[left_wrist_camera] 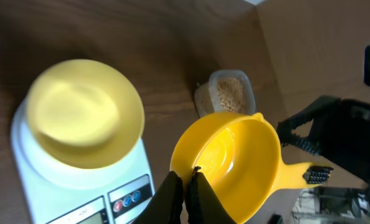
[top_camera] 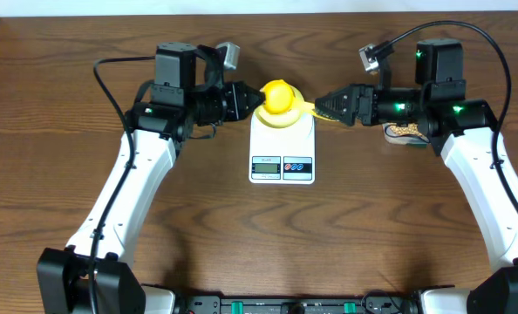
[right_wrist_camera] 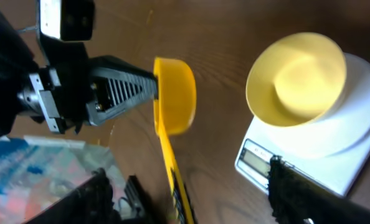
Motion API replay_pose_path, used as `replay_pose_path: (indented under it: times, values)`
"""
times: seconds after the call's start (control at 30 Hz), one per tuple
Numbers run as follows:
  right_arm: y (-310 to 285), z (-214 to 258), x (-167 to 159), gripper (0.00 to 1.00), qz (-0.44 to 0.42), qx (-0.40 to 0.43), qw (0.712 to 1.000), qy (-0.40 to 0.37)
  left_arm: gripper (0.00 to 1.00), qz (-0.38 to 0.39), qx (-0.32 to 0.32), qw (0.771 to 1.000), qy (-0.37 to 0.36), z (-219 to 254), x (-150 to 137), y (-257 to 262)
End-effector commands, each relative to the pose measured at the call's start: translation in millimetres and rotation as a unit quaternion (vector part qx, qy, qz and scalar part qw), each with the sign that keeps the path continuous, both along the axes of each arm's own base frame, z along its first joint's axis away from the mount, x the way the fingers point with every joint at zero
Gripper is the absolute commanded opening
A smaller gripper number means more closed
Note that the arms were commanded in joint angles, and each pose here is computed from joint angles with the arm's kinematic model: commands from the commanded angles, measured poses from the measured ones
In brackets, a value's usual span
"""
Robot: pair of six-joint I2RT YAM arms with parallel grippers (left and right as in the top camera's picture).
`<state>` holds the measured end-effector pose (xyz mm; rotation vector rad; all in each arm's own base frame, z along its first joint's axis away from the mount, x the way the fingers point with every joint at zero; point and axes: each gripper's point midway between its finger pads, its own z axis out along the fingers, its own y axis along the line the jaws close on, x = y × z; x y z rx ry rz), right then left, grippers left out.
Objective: Scoop item into bowl and weigh 50g on scale
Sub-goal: 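Carry the scoop over the scale toward the right gripper, then grasp the scoop handle with the right gripper, release with left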
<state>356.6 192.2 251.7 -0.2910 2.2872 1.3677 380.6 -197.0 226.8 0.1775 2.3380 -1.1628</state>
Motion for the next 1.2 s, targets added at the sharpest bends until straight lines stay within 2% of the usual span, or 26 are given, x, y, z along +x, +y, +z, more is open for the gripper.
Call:
replay_pose_path:
  times: [0.0,0.1,0.4,0.6,0.87,1.17]
  values:
    - [4,12,-2,0.61,0.01,0.013,1.0,-0.006,0.07,-0.012,-0.014,1.0,-0.016,19,-4,-8]
    - [4,12,-2,0.49,0.01,0.014,1.0,-0.006,0.07,-0.011,-0.014,1.0,-0.02,20,-3,-8]
    - [7,14,-6,0.45,0.019,0.023,1.0,-0.002,0.07,-0.011,-0.017,0.999,-0.034,24,0,-8]
    - [13,14,-9,0.33,0.028,0.023,0.999,-0.002,0.07,-0.01,-0.016,0.999,-0.035,24,1,-8]
    - [15,13,-12,0.33,0.032,0.022,0.999,0.002,0.07,-0.008,-0.017,0.999,-0.046,27,4,-8]
    - [15,13,-12,0.23,0.032,0.022,0.999,0.003,0.07,-0.002,-0.012,0.999,-0.047,26,6,-7]
